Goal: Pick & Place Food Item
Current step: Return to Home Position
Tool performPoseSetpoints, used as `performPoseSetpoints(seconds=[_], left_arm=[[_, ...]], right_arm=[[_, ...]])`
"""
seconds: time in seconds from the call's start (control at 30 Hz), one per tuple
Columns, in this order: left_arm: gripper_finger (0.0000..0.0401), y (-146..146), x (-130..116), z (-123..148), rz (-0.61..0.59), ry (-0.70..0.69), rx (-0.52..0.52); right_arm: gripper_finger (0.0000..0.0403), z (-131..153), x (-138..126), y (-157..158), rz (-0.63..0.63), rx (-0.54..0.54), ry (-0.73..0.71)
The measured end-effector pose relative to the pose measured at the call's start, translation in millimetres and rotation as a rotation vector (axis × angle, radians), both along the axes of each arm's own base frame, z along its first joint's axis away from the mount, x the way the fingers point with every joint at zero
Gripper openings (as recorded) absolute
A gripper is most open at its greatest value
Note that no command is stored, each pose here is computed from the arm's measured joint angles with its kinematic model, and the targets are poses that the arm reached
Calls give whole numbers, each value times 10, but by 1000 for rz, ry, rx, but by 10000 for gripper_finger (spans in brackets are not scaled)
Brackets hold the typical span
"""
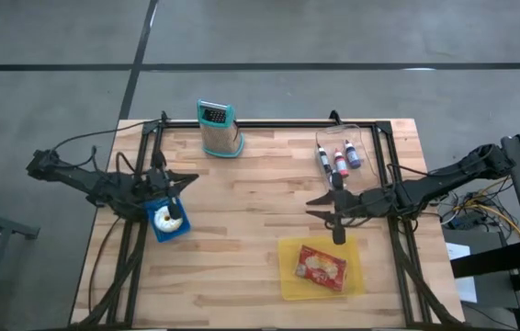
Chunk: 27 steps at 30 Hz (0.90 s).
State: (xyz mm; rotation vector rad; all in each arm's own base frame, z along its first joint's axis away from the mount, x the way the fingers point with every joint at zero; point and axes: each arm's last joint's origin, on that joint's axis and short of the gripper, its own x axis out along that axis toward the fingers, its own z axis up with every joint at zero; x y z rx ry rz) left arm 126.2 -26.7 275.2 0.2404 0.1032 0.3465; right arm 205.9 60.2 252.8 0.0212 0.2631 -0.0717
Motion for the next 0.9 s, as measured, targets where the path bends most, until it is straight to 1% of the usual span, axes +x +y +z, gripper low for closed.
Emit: performPoseSetpoints(seconds=[0.2,0.27,0.47,0.6,0.77,0.9], left_arm=[[5,30,-79,-34,1,38,6],[3,38,-99,-43,5,45,-1],[4,64,-161,-67,17,32,-7],[2,85,-214,-110,23,17,-7],[5,110,-282,-195,24,-3,-11],[5,137,-345,-276,40,-35,-24]], right_arm=[[29,-33,-18,-6,16,-70,40],[14,-35,-53,-20,17,-80,57],[8,126,-193,-67,24,-83,-27],[8,179,-319,-112,27,-87,-78],[8,79,-441,-154,25,-77,-91],[8,-67,-535,-187,17,-35,-117]])
